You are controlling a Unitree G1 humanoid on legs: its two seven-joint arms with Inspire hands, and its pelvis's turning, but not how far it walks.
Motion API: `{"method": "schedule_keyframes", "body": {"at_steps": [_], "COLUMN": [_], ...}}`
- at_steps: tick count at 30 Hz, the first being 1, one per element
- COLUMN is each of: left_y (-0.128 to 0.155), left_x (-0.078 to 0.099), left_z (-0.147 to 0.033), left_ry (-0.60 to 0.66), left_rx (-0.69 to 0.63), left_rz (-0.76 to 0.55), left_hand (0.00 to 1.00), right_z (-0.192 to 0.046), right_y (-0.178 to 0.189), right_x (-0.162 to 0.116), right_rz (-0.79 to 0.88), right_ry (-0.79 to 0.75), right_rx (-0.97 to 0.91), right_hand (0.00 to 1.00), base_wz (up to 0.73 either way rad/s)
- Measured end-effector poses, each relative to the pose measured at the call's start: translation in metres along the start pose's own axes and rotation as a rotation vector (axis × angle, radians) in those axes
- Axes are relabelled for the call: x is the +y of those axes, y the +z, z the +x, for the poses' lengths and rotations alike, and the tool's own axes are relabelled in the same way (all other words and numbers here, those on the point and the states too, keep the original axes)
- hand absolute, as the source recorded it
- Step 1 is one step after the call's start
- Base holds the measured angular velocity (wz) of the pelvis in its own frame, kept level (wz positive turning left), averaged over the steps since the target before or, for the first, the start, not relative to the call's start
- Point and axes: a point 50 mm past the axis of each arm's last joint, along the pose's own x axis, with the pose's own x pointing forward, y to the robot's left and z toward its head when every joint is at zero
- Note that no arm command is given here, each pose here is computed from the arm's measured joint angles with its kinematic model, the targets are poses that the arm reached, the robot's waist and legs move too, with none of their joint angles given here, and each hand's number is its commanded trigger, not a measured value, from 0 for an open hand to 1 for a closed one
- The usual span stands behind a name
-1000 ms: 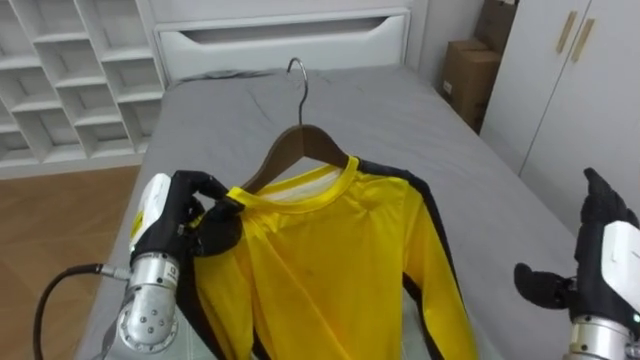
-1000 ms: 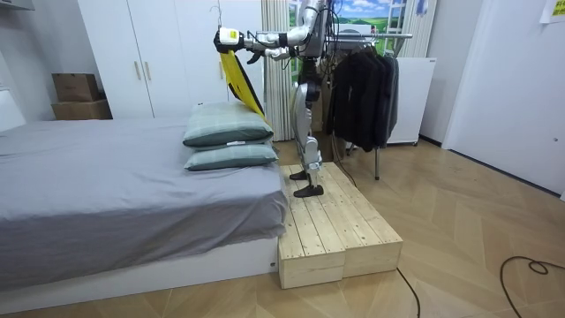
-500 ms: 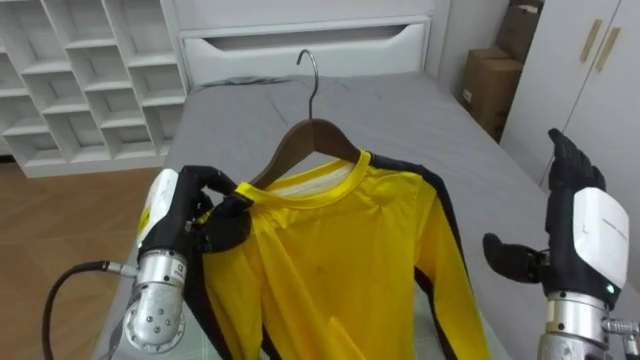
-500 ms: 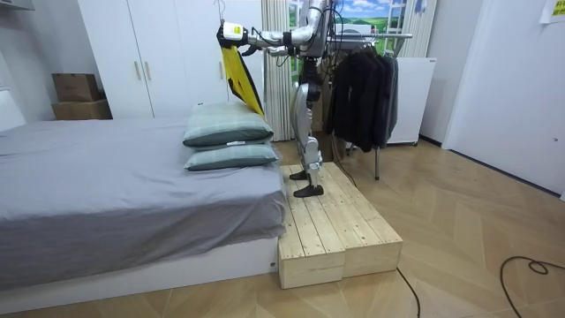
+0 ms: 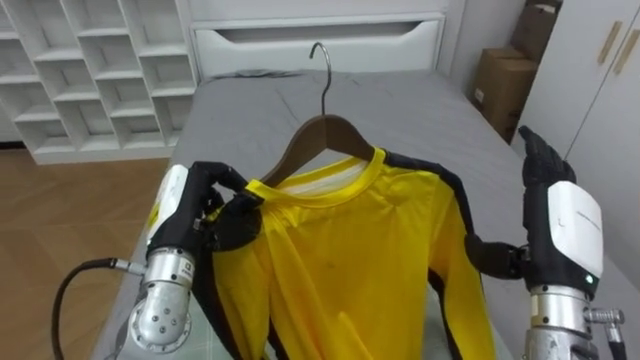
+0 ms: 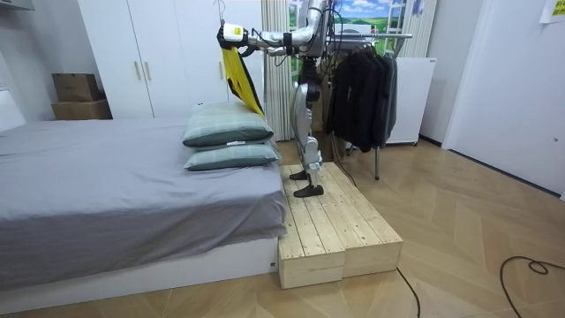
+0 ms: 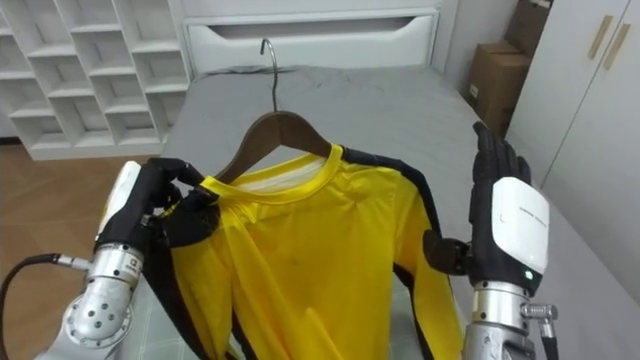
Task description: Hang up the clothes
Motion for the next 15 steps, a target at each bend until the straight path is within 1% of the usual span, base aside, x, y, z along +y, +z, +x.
{"method": "schedule_keyframes", "body": {"at_steps": [4,8,15], "left_y": [0.005,0.019,0.030], "left_x": [0.001,0.004,0.005], "left_z": [0.000,0.001,0.001], "left_ry": [0.003,0.005,-0.007], "left_rx": [-0.027,-0.082,-0.131], "left_rz": [0.019,0.010,-0.004], "left_hand": [1.00,1.00,1.00], "right_z": [0.004,0.011,0.011], "right_y": [0.003,0.009,0.018], "right_x": [-0.001,-0.002,0.001], "right_rz": [0.007,0.012,-0.001], "right_ry": [-0.009,-0.026,-0.008], "right_rx": [-0.012,-0.036,-0.083], "right_hand": [0.00,0.00,0.00], "base_wz": [0.00,0.00,0.00]}}
